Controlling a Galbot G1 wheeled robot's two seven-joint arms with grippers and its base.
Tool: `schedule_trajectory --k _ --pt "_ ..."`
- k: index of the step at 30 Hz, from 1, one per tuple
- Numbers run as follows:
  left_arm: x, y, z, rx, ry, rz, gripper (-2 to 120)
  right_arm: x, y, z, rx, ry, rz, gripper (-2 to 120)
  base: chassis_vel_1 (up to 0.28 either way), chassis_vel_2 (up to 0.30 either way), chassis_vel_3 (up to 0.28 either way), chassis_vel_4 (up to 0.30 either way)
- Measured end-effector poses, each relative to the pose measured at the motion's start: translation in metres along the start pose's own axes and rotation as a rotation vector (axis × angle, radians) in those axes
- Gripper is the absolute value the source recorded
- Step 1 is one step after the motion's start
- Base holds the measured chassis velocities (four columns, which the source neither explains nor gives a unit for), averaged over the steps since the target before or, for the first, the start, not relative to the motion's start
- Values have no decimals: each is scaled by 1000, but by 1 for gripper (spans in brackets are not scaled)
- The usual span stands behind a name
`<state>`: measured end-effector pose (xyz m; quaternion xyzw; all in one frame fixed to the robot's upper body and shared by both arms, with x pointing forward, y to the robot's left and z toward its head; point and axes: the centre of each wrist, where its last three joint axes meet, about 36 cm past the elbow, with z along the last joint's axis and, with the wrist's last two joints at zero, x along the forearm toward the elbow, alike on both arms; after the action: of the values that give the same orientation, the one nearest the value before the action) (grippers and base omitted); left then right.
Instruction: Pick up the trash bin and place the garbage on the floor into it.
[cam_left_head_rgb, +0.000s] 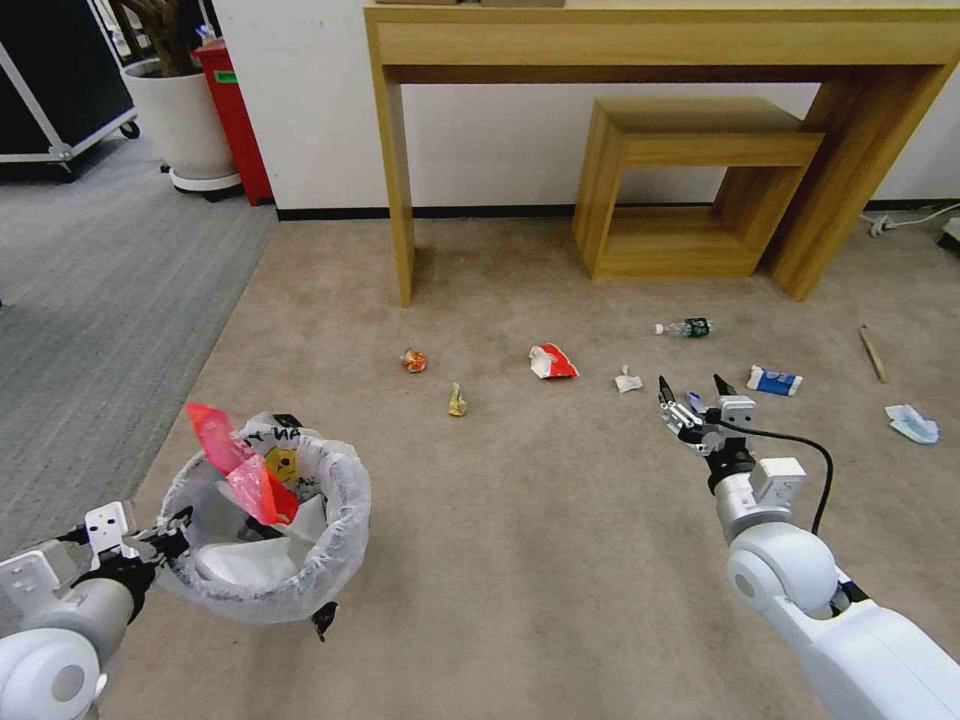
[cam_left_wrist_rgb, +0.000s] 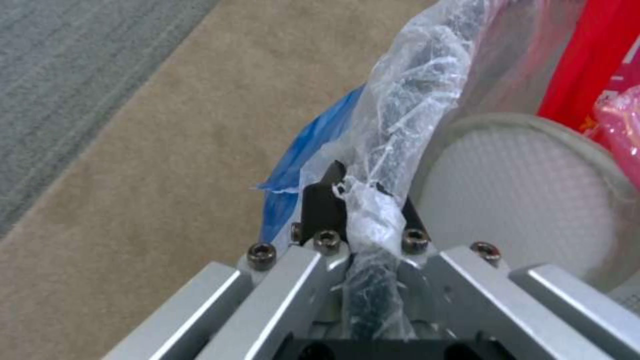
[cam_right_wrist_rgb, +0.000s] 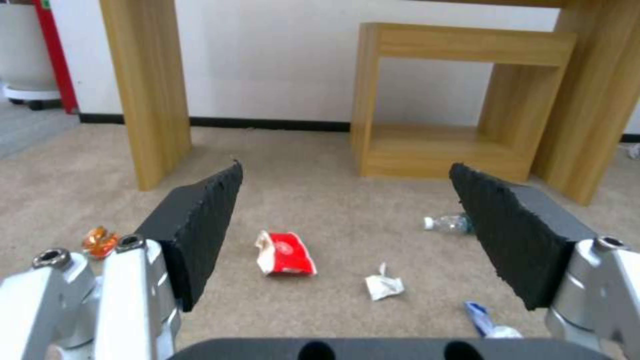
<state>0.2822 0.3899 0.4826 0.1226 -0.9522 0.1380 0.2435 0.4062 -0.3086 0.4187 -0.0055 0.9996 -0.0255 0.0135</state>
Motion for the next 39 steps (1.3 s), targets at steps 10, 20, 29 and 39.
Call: schedule_trajectory --k 10,20,29,39 --pt "0 7 -4 12 -7 -7 1 1 2 1 -4 -21 -10 86 5 6 1 -2" --pt "0 13 -7 18 -11 -15 1 2 2 -2 25 -12 -16 88 0 0 0 0" --pt "0 16 -7 17 -8 -13 1 2 4 -2 28 -3 -13 86 -47 50 52 -40" --pt "-2 16 -6 18 -5 -8 1 1 7 0 22 0 -14 86 -212 194 212 -194"
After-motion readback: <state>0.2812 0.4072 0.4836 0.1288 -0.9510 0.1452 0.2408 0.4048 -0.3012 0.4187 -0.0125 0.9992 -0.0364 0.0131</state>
